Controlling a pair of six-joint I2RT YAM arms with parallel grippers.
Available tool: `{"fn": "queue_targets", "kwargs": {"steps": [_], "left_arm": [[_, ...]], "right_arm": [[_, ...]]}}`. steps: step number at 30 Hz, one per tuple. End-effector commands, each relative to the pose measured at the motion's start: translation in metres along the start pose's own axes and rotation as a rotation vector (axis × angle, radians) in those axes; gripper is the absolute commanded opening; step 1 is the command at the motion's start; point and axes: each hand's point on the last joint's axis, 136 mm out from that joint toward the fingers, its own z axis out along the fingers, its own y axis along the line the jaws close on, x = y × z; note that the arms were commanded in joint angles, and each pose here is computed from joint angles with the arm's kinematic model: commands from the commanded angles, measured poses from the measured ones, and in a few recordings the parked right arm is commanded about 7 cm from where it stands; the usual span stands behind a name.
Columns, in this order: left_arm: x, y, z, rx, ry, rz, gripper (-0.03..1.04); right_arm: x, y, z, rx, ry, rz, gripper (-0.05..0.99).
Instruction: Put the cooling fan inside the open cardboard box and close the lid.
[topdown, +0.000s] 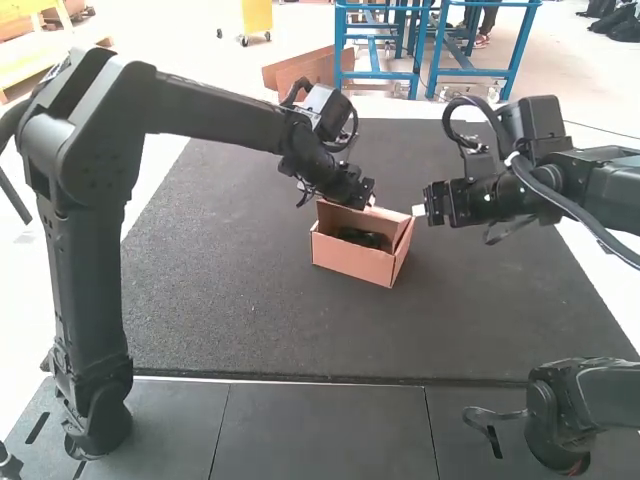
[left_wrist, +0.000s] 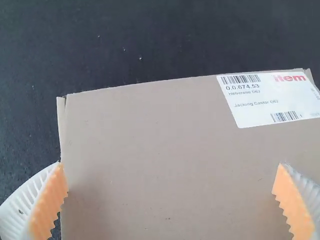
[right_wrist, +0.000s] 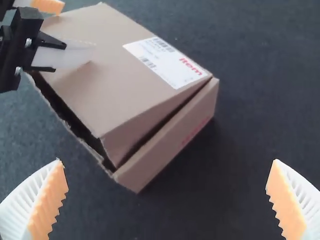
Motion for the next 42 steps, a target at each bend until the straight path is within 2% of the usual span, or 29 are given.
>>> {"fn": "queue_targets", "kwargs": {"steps": [1, 8, 18, 21, 25, 28, 32, 37, 42], "left_arm": [[0.012, -0.016, 0.006, 0.026, 0.026, 0.037, 0.97], [0.037, -0.031, 0.016, 0.045, 0.076, 0.065, 0.97], [0.078, -0.040, 0.025, 0.051, 0.151, 0.095, 0.97], [0.072, -0.040, 0.020, 0.052, 0.138, 0.086, 0.97], [0.028, -0.040, -0.009, 0.059, 0.035, 0.065, 0.97], [-0.018, -0.027, -0.044, 0.050, -0.081, 0.034, 0.97], [-0.063, 0.003, -0.086, 0.015, -0.198, -0.017, 0.97], [-0.066, 0.039, -0.113, -0.040, -0.213, -0.070, 0.97], [-0.055, 0.061, -0.131, -0.089, -0.241, -0.114, 0.97]], "right_arm": [[-0.017, 0.006, -0.012, -0.028, -0.043, -0.004, 0.91], [-0.011, 0.011, -0.014, -0.056, -0.009, 0.002, 0.91], [-0.015, 0.010, -0.017, -0.059, -0.012, 0.008, 0.91], [-0.015, 0.009, -0.017, -0.056, -0.014, 0.012, 0.91], [-0.016, 0.007, -0.019, -0.052, -0.020, 0.031, 0.91], [-0.020, 0.007, -0.019, -0.050, -0.034, 0.050, 0.91], [-0.030, -0.001, -0.019, -0.008, -0.075, 0.071, 0.91], [-0.039, -0.008, -0.020, 0.028, -0.111, 0.093, 0.91], [-0.058, -0.018, -0.024, 0.085, -0.192, 0.085, 0.91]]}}
